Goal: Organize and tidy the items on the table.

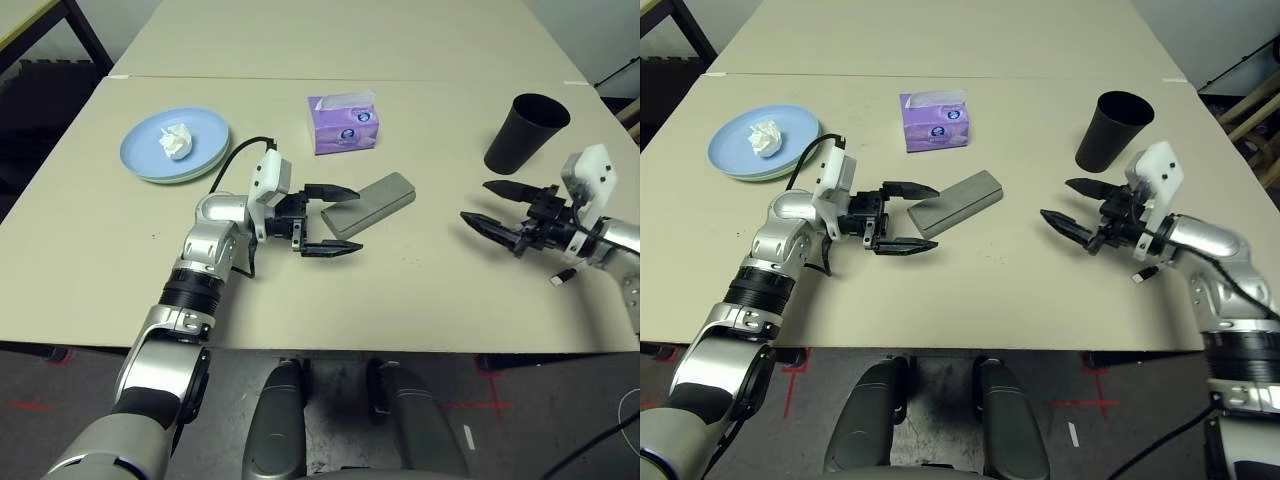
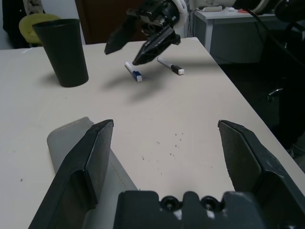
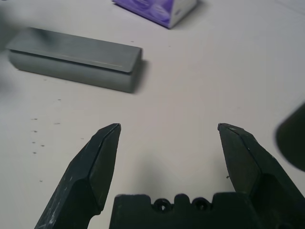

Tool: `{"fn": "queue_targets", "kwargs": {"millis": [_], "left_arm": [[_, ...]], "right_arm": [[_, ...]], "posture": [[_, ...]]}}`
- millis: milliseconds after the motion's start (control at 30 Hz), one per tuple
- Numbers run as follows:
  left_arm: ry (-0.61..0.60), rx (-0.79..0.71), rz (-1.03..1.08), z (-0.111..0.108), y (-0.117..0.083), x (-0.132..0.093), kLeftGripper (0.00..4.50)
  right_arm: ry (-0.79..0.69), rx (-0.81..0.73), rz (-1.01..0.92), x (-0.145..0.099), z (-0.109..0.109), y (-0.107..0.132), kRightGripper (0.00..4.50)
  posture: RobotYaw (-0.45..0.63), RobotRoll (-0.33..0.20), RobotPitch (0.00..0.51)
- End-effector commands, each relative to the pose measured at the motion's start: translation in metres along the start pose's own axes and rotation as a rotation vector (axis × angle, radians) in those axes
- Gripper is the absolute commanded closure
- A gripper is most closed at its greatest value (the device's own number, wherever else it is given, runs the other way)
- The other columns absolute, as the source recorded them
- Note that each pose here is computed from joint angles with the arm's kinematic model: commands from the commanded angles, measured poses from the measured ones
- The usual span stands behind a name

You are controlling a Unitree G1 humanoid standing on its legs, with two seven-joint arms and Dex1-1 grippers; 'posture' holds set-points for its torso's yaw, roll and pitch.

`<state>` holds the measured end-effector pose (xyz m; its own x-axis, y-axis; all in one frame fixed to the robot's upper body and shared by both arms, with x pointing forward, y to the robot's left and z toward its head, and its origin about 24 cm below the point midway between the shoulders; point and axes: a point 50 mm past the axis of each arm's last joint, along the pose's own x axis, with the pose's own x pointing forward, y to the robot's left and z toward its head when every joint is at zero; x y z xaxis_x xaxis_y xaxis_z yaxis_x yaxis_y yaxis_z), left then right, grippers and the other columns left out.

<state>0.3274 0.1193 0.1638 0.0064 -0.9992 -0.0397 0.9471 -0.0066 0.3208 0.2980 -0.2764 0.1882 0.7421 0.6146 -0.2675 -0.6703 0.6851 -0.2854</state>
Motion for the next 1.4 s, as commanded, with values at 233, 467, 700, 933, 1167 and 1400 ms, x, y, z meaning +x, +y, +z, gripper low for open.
{"fn": "queue_targets", "kwargs": {"millis": [233,467,700,933,1167,1400], "left_arm": [[-0.009,-0.007,-0.003,-0.002,-0.003,0.005,0.03],[-0.002,-0.003,0.012,-0.001,0.0,0.005,0.03],[0.017,0.006,0.019,-0.003,0.001,0.003,0.03],[0.024,0.009,0.022,-0.002,0.001,0.003,0.03],[0.033,0.008,0.033,-0.002,0.0,0.0,0.03],[0.034,0.008,0.037,-0.002,0.0,-0.001,0.03]], "right_arm": [[0.491,-0.378,0.349,-0.031,-0.007,0.001,0.0],[0.789,-0.659,0.545,-0.047,-0.008,-0.016,0.0],[0.78,-0.807,0.673,-0.027,-0.01,-0.014,0.0],[0.758,-0.885,0.792,-0.021,-0.015,-0.009,0.0],[0.789,-0.962,0.822,-0.025,-0.019,-0.01,0.0],[0.802,-1.007,0.81,-0.023,-0.022,-0.012,0.0]], "posture": [[0.05,0.0,0.198],[0.05,0.0,0.201],[0.06,0.0,0.198],[0.07,0.0,0.196],[0.08,0.0,0.194],[0.08,0.0,0.199]]}}
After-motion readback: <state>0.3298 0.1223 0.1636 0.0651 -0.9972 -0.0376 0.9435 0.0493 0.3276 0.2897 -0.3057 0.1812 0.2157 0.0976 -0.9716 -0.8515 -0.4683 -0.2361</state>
